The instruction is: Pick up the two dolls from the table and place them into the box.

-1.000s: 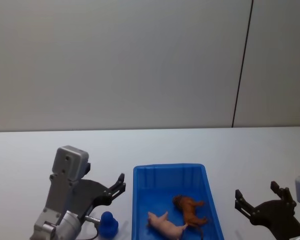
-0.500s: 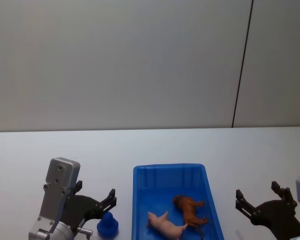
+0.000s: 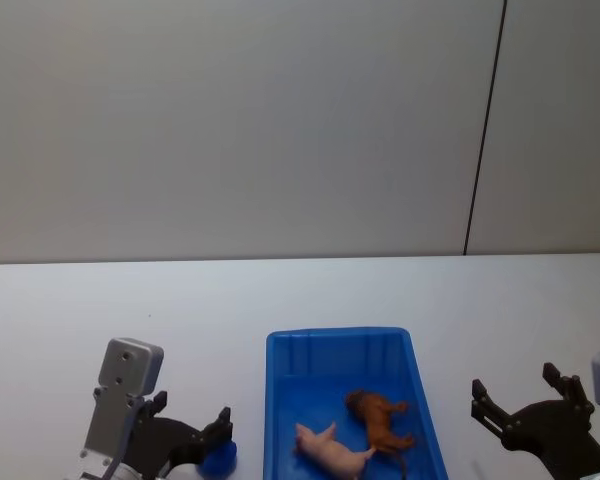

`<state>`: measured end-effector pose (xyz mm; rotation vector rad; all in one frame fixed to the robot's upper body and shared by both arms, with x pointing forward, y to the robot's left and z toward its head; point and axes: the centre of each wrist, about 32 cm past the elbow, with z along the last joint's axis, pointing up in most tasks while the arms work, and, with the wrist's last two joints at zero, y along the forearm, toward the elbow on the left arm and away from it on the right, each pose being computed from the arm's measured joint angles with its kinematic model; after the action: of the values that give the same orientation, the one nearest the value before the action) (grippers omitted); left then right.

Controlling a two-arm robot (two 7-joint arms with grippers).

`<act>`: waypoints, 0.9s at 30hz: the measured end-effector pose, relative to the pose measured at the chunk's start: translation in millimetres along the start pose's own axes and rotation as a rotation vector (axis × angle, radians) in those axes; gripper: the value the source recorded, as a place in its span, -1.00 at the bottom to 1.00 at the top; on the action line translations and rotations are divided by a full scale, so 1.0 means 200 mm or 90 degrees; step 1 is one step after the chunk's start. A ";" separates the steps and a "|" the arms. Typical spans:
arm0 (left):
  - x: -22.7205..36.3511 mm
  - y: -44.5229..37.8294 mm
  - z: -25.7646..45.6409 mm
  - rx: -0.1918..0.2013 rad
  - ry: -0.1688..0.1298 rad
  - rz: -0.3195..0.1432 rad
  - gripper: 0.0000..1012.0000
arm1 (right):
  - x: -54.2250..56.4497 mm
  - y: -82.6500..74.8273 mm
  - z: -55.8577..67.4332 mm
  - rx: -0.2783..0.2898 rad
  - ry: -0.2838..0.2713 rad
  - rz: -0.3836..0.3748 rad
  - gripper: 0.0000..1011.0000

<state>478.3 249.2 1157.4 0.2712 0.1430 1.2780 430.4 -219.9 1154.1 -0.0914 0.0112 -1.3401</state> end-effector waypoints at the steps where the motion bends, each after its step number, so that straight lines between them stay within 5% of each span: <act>1: 0.001 -0.003 -0.010 0.004 0.002 -0.002 0.98 | 0.00 0.00 0.00 0.000 0.000 0.000 0.98; 11: -0.001 -0.018 -0.057 0.025 0.012 -0.020 0.97 | 0.00 0.00 0.00 0.000 0.000 0.000 0.98; 27: -0.010 -0.032 -0.091 0.035 0.013 -0.050 0.11 | 0.00 0.00 0.00 0.000 0.000 0.000 0.98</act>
<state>479.0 247.7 1138.0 0.2976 0.2048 1.2003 430.4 -219.9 1154.0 -0.0915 0.0112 -1.3400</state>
